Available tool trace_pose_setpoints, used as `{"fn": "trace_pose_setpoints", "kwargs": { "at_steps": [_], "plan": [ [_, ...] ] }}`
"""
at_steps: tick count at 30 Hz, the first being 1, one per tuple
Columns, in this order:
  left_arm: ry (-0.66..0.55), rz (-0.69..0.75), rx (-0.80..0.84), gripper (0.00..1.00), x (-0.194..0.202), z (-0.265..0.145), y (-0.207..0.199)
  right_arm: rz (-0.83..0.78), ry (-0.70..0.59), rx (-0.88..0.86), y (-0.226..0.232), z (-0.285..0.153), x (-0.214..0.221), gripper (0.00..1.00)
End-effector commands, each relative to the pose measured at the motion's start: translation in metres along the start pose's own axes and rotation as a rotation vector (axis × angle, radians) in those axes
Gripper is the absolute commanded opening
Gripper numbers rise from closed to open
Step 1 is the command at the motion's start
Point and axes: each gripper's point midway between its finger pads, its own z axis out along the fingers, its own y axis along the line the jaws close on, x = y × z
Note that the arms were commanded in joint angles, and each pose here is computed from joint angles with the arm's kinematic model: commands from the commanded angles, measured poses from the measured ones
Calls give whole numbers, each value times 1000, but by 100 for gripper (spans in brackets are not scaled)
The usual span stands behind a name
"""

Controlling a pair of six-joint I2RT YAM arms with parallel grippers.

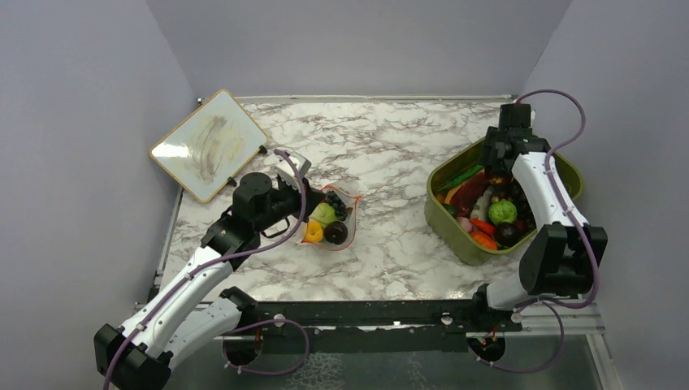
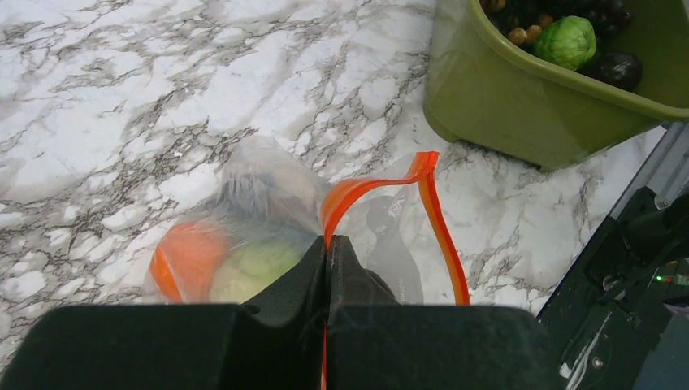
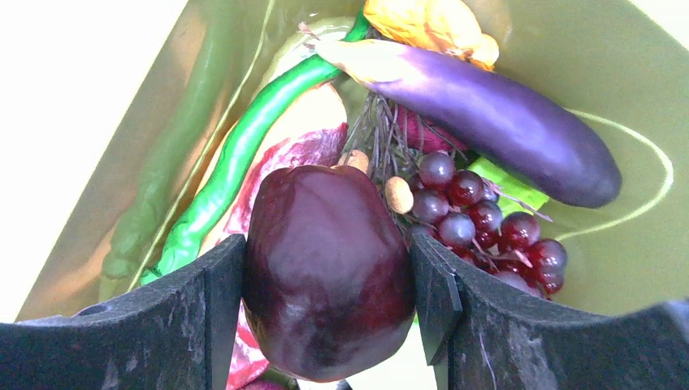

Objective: Place the food in the zip-top bag and seal the zipper
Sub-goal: Pick up the fake fruit from the bin.

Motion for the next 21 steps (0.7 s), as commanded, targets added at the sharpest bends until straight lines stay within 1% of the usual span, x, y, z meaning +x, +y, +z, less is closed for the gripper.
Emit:
{"fn": "trace_pose_setpoints", "kwargs": {
  "at_steps": [1,13,16,19,21],
  "plan": [
    [-27,16,3,0,-4,-2,-2,36,-53,6,-9,-26,-15,56],
    [-19,13,15,0,-1,0,-4,31,-138,-50,-18,-69,-28,54],
    [-15,10,24,0,0,1,-6,37,-192,-126,-11,-90,-39,54],
    [-12,5,29,0,1,1,-7,15,-243,-136,-5,-110,-47,52],
    [-11,-2,33,0,1,2,-8,-1,-251,-155,1,-118,-50,52]
  ]
}}
